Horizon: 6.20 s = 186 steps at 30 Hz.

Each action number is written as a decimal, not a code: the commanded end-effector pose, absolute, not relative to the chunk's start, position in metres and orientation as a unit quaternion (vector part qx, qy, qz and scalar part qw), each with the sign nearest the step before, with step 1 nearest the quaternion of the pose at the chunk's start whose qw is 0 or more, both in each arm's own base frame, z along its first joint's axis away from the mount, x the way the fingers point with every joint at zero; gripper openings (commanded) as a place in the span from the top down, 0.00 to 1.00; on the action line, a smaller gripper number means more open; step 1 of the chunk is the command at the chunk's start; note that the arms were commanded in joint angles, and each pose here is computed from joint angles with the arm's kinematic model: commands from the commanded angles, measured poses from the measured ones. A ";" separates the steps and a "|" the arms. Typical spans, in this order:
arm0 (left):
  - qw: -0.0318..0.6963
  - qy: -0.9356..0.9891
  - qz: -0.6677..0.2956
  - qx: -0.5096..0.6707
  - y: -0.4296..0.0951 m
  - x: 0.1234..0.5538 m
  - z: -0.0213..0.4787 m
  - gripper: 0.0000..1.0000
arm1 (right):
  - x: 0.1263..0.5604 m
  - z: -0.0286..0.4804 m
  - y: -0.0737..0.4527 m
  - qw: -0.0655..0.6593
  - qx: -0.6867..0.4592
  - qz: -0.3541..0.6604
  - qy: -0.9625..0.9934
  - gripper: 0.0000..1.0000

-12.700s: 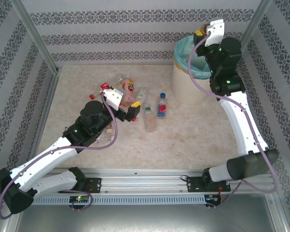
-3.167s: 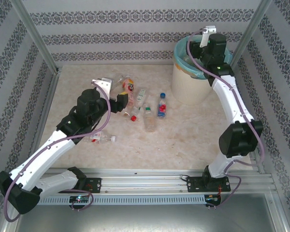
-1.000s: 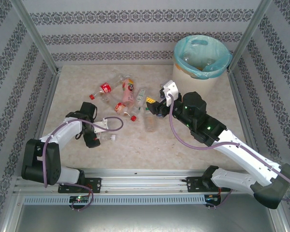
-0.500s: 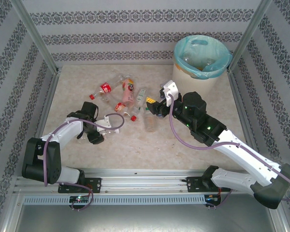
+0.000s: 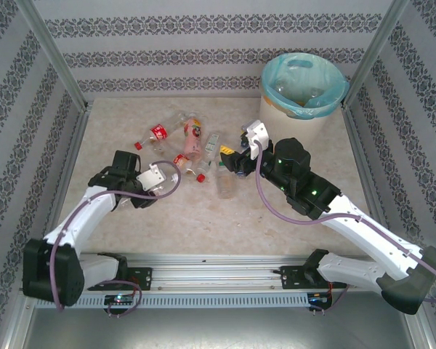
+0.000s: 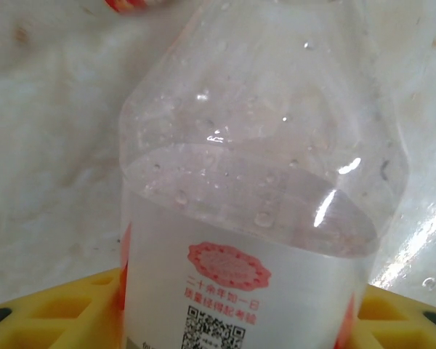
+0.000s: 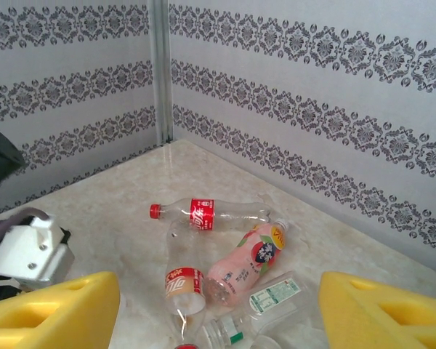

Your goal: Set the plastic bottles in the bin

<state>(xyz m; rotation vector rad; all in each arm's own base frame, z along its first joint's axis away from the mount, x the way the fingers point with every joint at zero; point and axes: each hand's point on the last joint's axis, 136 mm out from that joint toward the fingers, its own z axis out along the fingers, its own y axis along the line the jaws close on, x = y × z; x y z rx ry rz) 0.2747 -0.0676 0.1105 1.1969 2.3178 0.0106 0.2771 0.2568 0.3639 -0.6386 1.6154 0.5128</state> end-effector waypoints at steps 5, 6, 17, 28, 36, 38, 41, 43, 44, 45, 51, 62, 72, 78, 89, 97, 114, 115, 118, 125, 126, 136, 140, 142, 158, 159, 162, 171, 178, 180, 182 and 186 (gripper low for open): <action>0.357 0.837 -0.046 0.413 -0.090 0.262 0.162 0.44 | 0.274 0.385 0.260 0.621 -0.246 0.266 0.695 0.28; 0.364 0.834 -0.051 0.412 -0.092 0.259 0.167 0.44 | 0.272 0.384 0.262 0.618 -0.248 0.272 0.695 0.28; 0.522 0.732 -0.196 0.391 -0.141 0.239 0.277 0.44 | 0.219 0.401 0.335 0.554 -0.375 0.436 0.602 0.24; 0.557 0.686 -0.239 0.403 -0.154 0.228 0.319 0.44 | 0.217 0.429 0.374 0.546 -0.380 0.498 0.556 0.23; 0.572 0.665 -0.251 0.409 -0.158 0.224 0.326 0.44 | 0.223 0.426 0.408 0.521 -0.388 0.515 0.559 0.30; 0.582 0.658 -0.256 0.404 -0.159 0.223 0.328 0.45 | 0.226 0.422 0.414 0.513 -0.386 0.520 0.564 0.32; 0.591 0.650 -0.265 0.397 -0.160 0.219 0.330 0.45 | 0.229 0.415 0.419 0.503 -0.383 0.523 0.572 0.40; 0.597 0.645 -0.269 0.394 -0.160 0.218 0.332 0.45 | 0.229 0.413 0.420 0.497 -0.382 0.526 0.575 0.45; 0.599 0.644 -0.272 0.391 -0.160 0.218 0.331 0.44 | 0.229 0.411 0.421 0.493 -0.382 0.529 0.576 0.47; 0.600 0.643 -0.274 0.389 -0.160 0.218 0.330 0.44 | 0.229 0.411 0.422 0.490 -0.382 0.531 0.576 0.49; 0.610 0.637 -0.287 0.374 -0.162 0.225 0.327 0.40 | 0.223 0.412 0.428 0.470 -0.393 0.547 0.570 0.60; 0.644 0.632 -0.268 0.336 -0.154 0.243 0.324 0.19 | 0.230 0.408 0.421 0.495 -0.399 0.508 0.581 0.88; 0.672 0.615 -0.252 0.327 -0.150 0.246 0.332 0.00 | 0.273 0.420 0.376 0.566 -0.350 0.373 0.646 0.93; 0.687 0.597 -0.258 0.324 -0.150 0.244 0.347 0.00 | 0.328 0.480 0.292 0.660 -0.290 0.203 0.663 0.93; 0.678 0.607 -0.266 0.319 -0.152 0.253 0.333 0.00 | 0.424 0.574 0.123 0.747 -0.135 -0.078 0.646 0.91; 0.668 0.616 -0.280 0.311 -0.153 0.250 0.326 0.00 | 0.496 0.529 0.074 0.686 -0.095 -0.143 0.707 0.91; 0.650 0.625 -0.300 0.310 -0.156 0.246 0.312 0.00 | 0.548 0.379 0.029 0.556 -0.049 -0.075 0.826 0.86; 0.649 0.626 -0.301 0.311 -0.156 0.246 0.311 0.00 | 0.549 0.370 0.028 0.549 -0.050 -0.076 0.831 0.86; 0.646 0.628 -0.301 0.312 -0.156 0.247 0.309 0.00 | 0.554 0.347 0.018 0.530 -0.041 -0.072 0.844 0.86; 0.642 0.633 -0.301 0.310 -0.156 0.249 0.305 0.00 | 0.561 0.296 0.004 0.485 -0.027 -0.057 0.872 0.85; 0.641 0.634 -0.301 0.309 -0.156 0.250 0.304 0.00 | 0.562 0.289 0.003 0.478 -0.026 -0.055 0.876 0.85; 0.635 0.641 -0.300 0.309 -0.157 0.253 0.298 0.00 | 0.569 0.247 -0.005 0.440 -0.022 -0.063 0.896 0.84; 0.633 0.643 -0.302 0.308 -0.157 0.253 0.296 0.00 | 0.567 0.230 -0.011 0.424 -0.012 -0.056 0.904 0.84; 0.633 0.643 -0.301 0.309 -0.157 0.253 0.295 0.00 | 0.566 0.221 -0.014 0.417 -0.009 -0.057 0.907 0.84; 0.632 0.645 -0.297 0.309 -0.157 0.257 0.294 0.00 | 0.568 0.241 -0.020 0.433 0.020 -0.016 0.901 0.76; 0.632 0.646 -0.297 0.309 -0.157 0.257 0.294 0.00 | 0.569 0.252 -0.018 0.444 0.019 -0.014 0.896 0.73; 0.633 0.646 -0.295 0.309 -0.156 0.258 0.294 0.00 | 0.568 0.286 -0.011 0.471 0.013 -0.019 0.882 0.56; 0.641 0.647 -0.285 0.298 -0.153 0.262 0.298 0.01 | 0.543 0.403 0.020 0.571 -0.017 -0.043 0.820 0.22; 0.652 0.673 -0.248 0.245 -0.135 0.275 0.306 0.04 | 0.505 0.462 0.053 0.619 -0.046 -0.023 0.784 0.20; 0.644 0.693 -0.242 0.217 -0.129 0.281 0.309 0.05 | 0.489 0.470 0.070 0.626 -0.062 -0.010 0.777 0.20; 0.618 0.730 -0.234 0.177 -0.120 0.292 0.309 0.08 | 0.466 0.478 0.091 0.635 -0.083 0.005 0.768 0.21; 0.546 0.802 -0.216 0.108 -0.107 0.313 0.295 0.13 | 0.422 0.473 0.136 0.643 -0.126 0.043 0.754 0.23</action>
